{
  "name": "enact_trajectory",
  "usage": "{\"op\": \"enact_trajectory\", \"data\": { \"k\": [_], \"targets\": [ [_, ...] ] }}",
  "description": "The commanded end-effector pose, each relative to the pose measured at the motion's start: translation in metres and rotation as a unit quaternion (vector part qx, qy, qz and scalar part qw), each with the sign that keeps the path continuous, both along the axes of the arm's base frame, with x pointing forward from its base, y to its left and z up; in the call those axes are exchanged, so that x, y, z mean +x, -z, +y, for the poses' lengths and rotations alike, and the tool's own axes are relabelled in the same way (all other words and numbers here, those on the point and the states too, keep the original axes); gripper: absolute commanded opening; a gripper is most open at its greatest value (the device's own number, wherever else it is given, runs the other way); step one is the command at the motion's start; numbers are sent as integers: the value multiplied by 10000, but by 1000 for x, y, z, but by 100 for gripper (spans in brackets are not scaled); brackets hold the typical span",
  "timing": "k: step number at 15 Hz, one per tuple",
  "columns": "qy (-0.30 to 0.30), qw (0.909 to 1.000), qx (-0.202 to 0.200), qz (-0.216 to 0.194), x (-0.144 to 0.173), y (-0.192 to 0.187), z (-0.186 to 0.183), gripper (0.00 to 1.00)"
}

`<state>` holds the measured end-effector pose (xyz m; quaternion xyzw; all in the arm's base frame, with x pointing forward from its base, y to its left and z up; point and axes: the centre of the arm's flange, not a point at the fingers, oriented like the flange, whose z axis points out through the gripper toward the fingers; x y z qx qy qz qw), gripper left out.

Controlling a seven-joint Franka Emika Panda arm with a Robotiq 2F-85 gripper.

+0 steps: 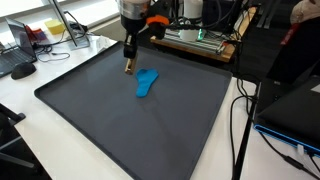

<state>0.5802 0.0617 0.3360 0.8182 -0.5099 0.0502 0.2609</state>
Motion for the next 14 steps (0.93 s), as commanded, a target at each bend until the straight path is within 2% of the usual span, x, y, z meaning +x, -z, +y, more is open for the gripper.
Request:
{"op": "enact_trajectory", "data": {
  "k": [1,6,14],
  "targets": [
    [-320,9980,531,144,-15,-24,-27,22],
    [-549,9904,1246,249,-17,-39,-54,22],
    [-698,9699,2332,85,-19,-59,-100,22]
  ]
}}
